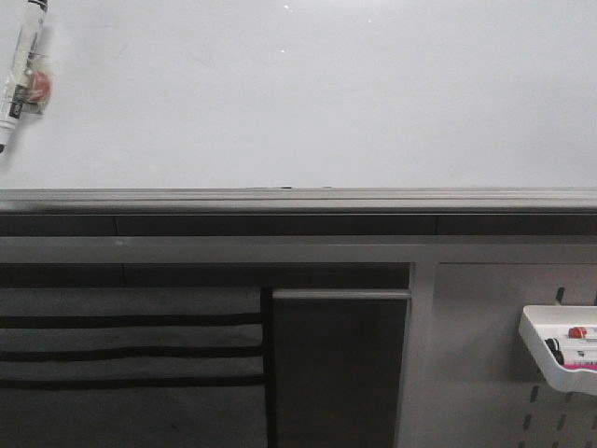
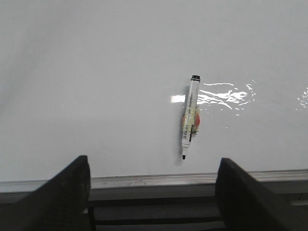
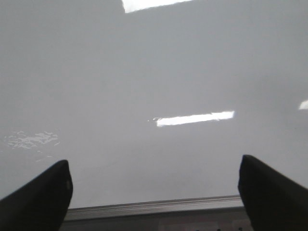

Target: Write number 3 on whiteboard

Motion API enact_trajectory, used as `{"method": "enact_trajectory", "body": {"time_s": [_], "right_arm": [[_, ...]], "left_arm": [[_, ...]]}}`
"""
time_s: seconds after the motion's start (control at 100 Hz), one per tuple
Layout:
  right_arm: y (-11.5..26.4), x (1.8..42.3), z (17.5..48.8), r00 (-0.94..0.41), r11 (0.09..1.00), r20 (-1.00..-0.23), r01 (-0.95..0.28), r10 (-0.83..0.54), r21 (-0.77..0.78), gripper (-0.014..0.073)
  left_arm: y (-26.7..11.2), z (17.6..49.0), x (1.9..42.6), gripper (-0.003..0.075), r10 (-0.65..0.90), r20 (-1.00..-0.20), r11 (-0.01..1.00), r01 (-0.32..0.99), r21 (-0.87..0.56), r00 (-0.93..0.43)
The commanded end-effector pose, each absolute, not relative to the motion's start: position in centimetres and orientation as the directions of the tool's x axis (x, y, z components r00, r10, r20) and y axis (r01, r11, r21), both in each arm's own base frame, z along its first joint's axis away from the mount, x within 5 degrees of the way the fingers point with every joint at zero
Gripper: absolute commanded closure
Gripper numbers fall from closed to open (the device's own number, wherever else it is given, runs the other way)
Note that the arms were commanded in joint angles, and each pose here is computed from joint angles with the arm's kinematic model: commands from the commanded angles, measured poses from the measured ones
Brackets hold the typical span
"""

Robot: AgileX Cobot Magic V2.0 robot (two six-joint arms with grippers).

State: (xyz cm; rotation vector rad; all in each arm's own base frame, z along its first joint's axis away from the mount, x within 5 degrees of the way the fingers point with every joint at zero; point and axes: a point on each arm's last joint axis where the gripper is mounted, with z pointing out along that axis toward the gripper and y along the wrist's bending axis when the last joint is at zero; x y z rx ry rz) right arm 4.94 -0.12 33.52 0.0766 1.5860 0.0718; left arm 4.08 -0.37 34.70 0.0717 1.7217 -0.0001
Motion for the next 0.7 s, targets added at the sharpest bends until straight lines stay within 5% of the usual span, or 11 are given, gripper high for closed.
{"method": "enact_trajectory", "body": {"time_s": [0.0, 0.37, 0.57, 0.69], "right_arm": [[-0.1, 5.0, 35.2, 0.069, 0.997, -0.994, -0.006, 0.082, 0.081, -0.0040], [0.0, 5.2, 35.1, 0.047, 0.995, -0.994, -0.013, 0.101, 0.101, -0.0040], [0.2, 6.6, 34.8, -0.175, 0.999, -0.984, -0.016, 0.039, 0.042, -0.0040], [1.2, 7.6, 35.1, -0.312, 0.991, -0.950, -0.128, -0.011, 0.030, -0.0040]], "left_arm": [[-0.4, 36.0, 4.3, 0.0231, 0.030, -0.997, 0.999, 0.047, 0.027, -0.072], [-0.8, 36.2, 4.8, 0.0320, -0.002, -0.998, 0.995, 0.104, -0.010, -0.070], [-1.9, 35.3, 8.0, 0.0349, 0.087, -0.977, 0.972, 0.232, 0.041, -0.195], [-2.6, 34.4, 10.9, 0.0370, 0.108, -0.953, 0.966, 0.256, 0.034, -0.282]]}}
